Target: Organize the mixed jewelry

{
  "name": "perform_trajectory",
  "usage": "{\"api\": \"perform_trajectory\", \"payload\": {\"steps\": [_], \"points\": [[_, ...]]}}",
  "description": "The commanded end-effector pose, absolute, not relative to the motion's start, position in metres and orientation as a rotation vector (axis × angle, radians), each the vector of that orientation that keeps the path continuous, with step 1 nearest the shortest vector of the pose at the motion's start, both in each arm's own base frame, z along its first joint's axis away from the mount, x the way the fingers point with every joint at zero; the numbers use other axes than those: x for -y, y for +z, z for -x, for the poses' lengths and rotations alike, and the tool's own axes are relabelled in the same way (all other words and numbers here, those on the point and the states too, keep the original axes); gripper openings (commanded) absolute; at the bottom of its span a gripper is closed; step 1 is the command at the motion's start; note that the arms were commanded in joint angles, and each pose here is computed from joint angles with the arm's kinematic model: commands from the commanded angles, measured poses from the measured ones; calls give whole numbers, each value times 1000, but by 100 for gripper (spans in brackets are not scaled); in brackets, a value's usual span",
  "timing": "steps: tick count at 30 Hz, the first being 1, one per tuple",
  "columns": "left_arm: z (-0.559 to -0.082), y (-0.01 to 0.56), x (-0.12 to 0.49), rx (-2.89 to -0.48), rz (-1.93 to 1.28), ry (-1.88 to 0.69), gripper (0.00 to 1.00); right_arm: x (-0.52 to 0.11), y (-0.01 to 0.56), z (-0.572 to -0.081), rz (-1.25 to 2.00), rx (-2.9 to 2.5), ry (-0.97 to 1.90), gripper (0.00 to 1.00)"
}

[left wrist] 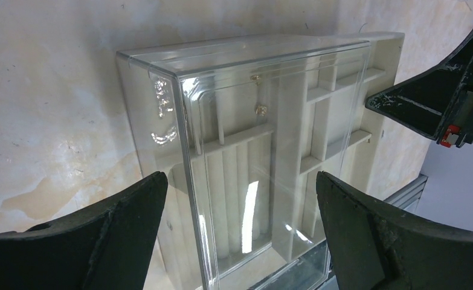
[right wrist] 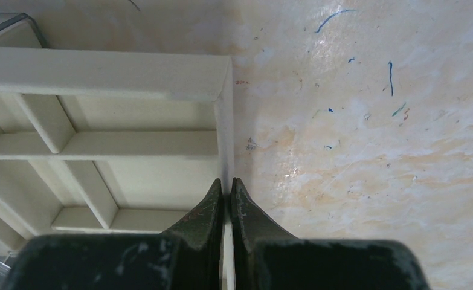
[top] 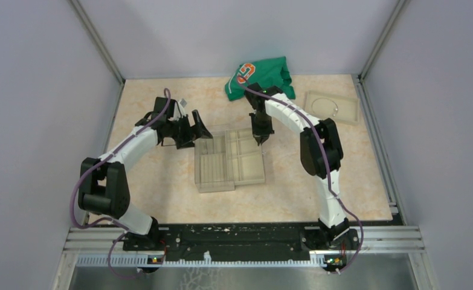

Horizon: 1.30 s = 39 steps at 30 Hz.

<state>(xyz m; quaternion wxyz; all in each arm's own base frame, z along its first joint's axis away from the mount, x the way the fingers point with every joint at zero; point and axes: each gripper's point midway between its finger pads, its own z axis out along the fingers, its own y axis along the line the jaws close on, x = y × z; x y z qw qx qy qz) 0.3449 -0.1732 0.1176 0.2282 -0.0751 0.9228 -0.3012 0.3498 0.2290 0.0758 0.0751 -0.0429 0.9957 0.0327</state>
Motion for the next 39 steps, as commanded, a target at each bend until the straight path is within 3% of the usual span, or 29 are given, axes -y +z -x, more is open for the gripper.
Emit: {"api": "perform_trajectory", "payload": {"steps": [1,14,29,34,39], "points": [[-342,125,178,-2517,192,-874,98,-245,79,-357,114,-2951,149,0],[-339,124,182,-2516,201,-912,98,-269,85,-353,67,-2948,254,0],[-342,127,184,-2505,200,-927,98,-346,98,-346,154,-2917,606,0],[-342,128,182,-2504,202,-912,98,-337,115,-356,136,-2836,589,34],[-342,127,181,-2508,202,-898,98,-307,116,-368,51,-2814,581,40]]}}
